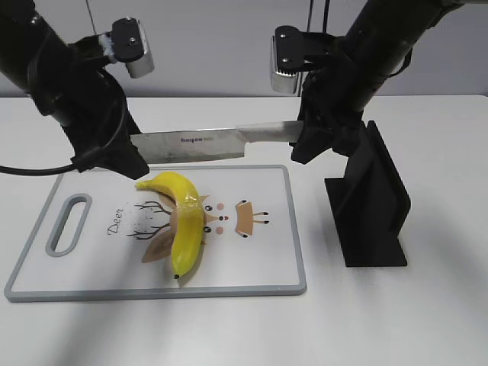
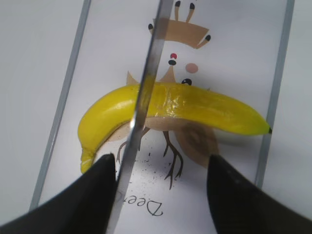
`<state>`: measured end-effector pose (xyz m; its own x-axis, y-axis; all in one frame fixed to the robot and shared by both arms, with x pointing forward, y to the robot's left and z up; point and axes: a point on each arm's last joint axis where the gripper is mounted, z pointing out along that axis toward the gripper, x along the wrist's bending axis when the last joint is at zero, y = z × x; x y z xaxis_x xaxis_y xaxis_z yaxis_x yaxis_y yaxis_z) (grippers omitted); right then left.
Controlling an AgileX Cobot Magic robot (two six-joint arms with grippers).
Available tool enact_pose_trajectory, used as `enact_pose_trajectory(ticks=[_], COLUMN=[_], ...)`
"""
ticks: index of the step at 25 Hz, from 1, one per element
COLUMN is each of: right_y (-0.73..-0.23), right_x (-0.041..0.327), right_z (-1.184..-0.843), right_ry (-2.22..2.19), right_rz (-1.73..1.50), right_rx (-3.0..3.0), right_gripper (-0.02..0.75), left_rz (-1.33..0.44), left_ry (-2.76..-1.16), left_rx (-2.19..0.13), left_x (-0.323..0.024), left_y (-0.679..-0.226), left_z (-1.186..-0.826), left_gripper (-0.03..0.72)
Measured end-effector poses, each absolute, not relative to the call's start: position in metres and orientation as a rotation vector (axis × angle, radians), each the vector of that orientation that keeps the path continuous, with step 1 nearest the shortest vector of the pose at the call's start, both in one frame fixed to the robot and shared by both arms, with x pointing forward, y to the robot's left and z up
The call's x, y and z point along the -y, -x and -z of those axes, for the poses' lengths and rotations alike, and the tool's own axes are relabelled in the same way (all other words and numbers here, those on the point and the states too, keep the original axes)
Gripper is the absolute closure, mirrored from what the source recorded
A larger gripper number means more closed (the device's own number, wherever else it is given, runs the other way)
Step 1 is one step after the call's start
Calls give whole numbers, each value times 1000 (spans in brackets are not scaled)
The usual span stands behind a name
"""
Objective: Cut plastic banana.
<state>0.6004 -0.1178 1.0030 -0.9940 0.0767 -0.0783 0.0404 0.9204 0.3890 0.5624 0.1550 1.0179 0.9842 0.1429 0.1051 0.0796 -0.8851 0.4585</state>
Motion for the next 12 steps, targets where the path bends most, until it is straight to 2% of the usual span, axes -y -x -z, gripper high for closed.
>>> enact_pose_trajectory(ticks=[2,7,12], right_y=[-601,-600,-599], right_x=[118,120,121], right_z=[-1003,-1002,-1010], right_ry=[-94,-88,-124], right_rz=[-599,-573,-551], right_rx=[-2986,-2996,-3042], right_gripper=[572,572,572], left_rz=[-181,-188,-380], left_ry=[-2652,-2636,-2576], left_rx=[-257,-459,-857], left_x=[-155,-159,-173], left_y=[-563,-563,-571], left_z=[-1018,-1028,-1070], left_gripper=[88,77,79])
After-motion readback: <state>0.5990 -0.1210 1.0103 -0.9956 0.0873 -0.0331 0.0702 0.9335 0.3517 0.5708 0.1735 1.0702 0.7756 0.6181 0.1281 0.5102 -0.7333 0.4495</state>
